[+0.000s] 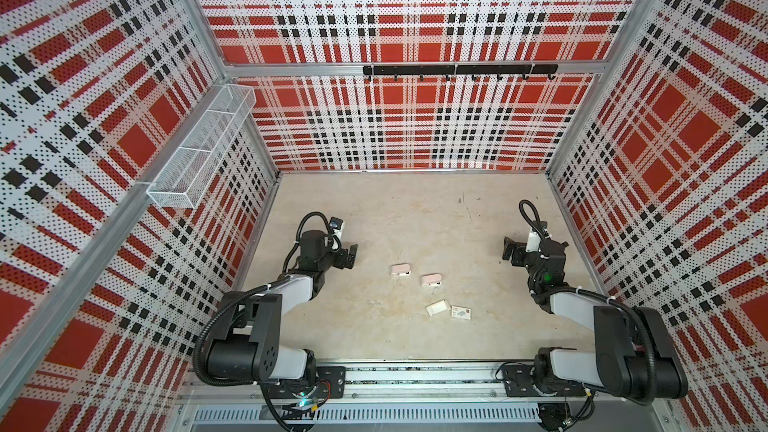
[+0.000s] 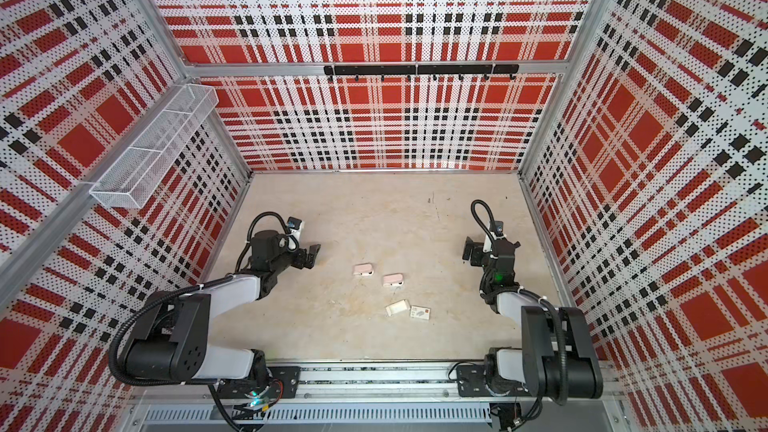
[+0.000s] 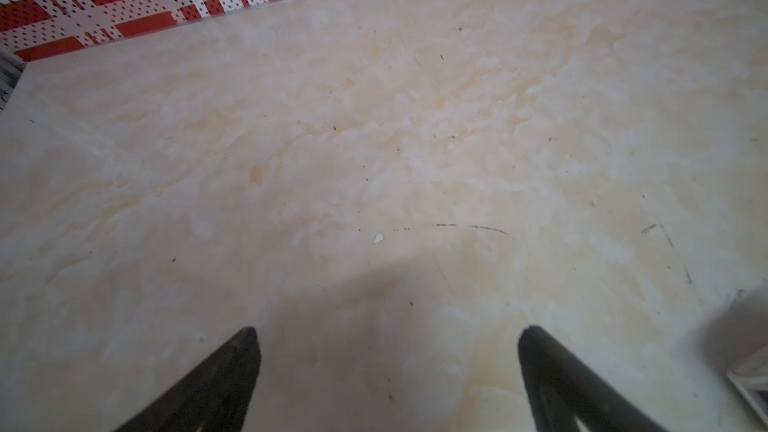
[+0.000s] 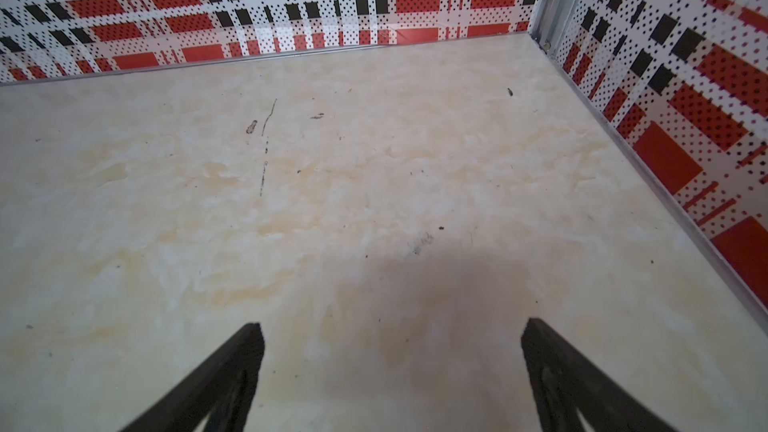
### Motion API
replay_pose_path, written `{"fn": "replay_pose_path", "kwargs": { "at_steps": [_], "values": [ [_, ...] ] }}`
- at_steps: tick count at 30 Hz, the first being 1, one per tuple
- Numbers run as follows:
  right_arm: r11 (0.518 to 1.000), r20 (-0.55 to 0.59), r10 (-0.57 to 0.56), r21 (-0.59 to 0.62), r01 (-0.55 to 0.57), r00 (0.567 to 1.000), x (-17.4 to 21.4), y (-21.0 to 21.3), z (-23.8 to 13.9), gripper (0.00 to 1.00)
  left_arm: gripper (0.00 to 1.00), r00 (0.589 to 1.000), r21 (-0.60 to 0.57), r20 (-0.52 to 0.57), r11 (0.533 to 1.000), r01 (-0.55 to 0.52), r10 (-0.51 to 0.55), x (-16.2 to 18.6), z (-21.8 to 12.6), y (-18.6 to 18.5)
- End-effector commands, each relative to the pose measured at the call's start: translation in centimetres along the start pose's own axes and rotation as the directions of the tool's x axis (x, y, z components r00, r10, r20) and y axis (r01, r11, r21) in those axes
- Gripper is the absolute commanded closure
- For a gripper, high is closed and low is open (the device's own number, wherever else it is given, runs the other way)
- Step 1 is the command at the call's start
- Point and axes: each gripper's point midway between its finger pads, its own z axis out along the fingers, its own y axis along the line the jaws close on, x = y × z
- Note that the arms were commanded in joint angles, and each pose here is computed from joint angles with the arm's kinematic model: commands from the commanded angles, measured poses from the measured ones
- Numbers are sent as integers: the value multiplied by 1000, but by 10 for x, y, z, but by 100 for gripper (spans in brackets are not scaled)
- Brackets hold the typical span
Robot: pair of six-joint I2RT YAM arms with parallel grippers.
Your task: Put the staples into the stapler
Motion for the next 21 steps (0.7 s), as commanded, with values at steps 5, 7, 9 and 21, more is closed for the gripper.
{"fn": "replay_pose_path", "kwargs": {
  "at_steps": [5,7,9,21],
  "values": [
    [999,280,-45,-3,48,959,-46,2,-9,0,1,943,-25,320,995,101,-88,-47,-10,30],
    [998,304,-53,-18,61,951,-40,5,-9,0,1,940,-31,331,995,96,-80,-45,-14,29],
    [996,321,-61,-37,77,945,-32,8,-5,0,1,931,-62,358,993,101,-72,-41,-21,31],
    [993,161,-103,-34,109,982,-30,14,32,0,1,941,-77,324,989,127,-96,-37,-4,38]
  ]
}}
